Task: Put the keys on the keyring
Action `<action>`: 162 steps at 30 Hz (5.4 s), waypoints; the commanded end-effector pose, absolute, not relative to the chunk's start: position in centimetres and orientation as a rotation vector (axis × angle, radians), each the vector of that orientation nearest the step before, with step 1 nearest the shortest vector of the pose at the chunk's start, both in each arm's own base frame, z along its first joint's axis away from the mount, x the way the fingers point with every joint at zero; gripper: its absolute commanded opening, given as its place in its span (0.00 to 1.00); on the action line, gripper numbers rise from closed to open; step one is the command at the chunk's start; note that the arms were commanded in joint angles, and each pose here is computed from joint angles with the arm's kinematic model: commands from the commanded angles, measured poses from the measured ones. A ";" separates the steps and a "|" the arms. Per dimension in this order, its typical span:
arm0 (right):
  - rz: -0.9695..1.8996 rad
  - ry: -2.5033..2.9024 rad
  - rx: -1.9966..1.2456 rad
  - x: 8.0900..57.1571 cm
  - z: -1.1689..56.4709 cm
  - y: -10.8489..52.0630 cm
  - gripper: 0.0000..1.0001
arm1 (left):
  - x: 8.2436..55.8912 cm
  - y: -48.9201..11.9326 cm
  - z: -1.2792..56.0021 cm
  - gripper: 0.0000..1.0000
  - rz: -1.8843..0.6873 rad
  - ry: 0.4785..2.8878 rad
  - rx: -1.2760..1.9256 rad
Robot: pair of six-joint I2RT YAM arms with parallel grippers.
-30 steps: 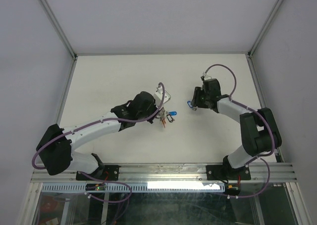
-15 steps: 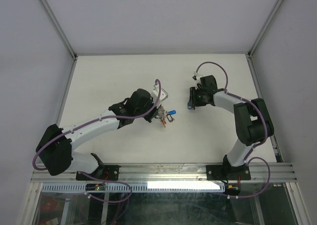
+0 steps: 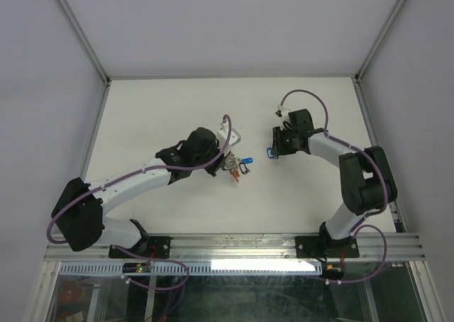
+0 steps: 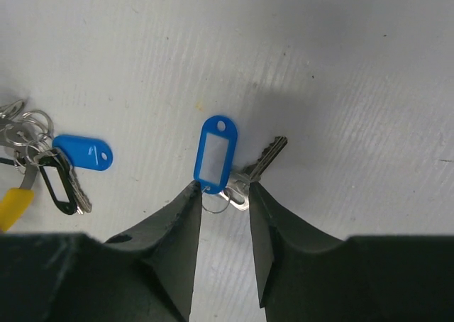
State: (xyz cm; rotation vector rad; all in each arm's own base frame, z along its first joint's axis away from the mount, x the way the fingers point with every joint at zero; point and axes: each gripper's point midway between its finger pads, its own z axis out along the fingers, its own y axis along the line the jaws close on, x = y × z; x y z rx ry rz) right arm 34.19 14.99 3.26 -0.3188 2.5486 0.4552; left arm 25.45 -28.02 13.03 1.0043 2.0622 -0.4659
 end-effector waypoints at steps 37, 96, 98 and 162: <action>-0.103 2.059 -1.237 33.8 3.9 16.9 0.35 | 26.6 -28.0 16.2 0.00 -0.430 1.966 0.990; 0.945 1.963 -0.728 24.7 19.6 23.1 0.00 | 25.3 -28.5 19.4 0.00 -0.523 1.788 0.987; 0.981 1.928 -0.733 24.3 20.0 23.6 0.00 | 25.0 -28.8 19.5 0.00 -0.540 1.764 1.003; 0.858 1.166 -1.021 22.3 19.6 33.4 0.00 | 24.5 -27.8 15.9 0.00 -0.237 1.504 1.088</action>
